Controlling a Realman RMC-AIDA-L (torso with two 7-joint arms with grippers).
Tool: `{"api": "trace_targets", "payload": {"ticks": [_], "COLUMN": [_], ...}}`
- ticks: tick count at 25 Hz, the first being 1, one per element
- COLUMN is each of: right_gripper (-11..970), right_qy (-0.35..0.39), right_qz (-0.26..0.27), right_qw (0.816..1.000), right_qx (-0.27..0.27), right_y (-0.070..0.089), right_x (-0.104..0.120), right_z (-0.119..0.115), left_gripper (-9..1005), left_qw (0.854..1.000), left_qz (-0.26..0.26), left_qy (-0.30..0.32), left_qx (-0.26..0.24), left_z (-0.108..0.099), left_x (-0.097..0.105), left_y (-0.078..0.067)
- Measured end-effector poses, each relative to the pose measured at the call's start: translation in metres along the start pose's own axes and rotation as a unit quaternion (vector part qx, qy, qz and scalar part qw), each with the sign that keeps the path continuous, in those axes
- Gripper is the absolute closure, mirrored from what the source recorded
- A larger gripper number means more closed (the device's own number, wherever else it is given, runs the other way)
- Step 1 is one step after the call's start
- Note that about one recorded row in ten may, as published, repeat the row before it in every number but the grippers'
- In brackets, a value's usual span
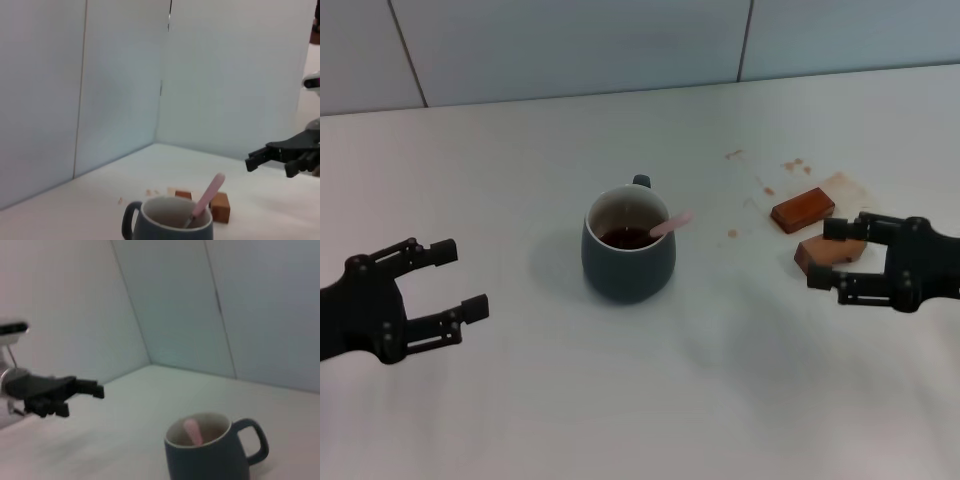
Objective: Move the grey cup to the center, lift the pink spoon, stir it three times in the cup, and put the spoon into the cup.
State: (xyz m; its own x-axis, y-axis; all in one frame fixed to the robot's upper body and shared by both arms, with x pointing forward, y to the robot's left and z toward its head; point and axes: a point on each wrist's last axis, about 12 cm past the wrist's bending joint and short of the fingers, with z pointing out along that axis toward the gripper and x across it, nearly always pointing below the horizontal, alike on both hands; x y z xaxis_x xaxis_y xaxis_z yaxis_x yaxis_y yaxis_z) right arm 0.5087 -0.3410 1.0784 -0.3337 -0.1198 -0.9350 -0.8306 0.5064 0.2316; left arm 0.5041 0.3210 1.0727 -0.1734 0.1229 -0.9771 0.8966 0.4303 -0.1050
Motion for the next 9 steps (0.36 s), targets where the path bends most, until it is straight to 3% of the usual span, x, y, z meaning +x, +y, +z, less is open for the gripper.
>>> {"api": "trace_targets", "payload": {"ticks": [5, 9], "right_gripper": [155, 155], "right_qy": [0.008, 0.016], "right_qz": [-0.002, -0.003], "right_qw": [1.000, 1.000], "right_qx": [-0.004, -0.008], "right_y": [0.000, 0.001], "right_x": [0.000, 0.002], "right_z": [0.000, 0.001], "left_gripper": [169, 169], "left_qw": [0.999, 0.999], "left_qz": [-0.009, -0.009], "left_qy": [0.030, 0.033], "left_qx": [0.011, 0.013], "left_z": [0.000, 0.002], "left_x": [-0.012, -0.015], "left_y": [0.014, 0.017]}}
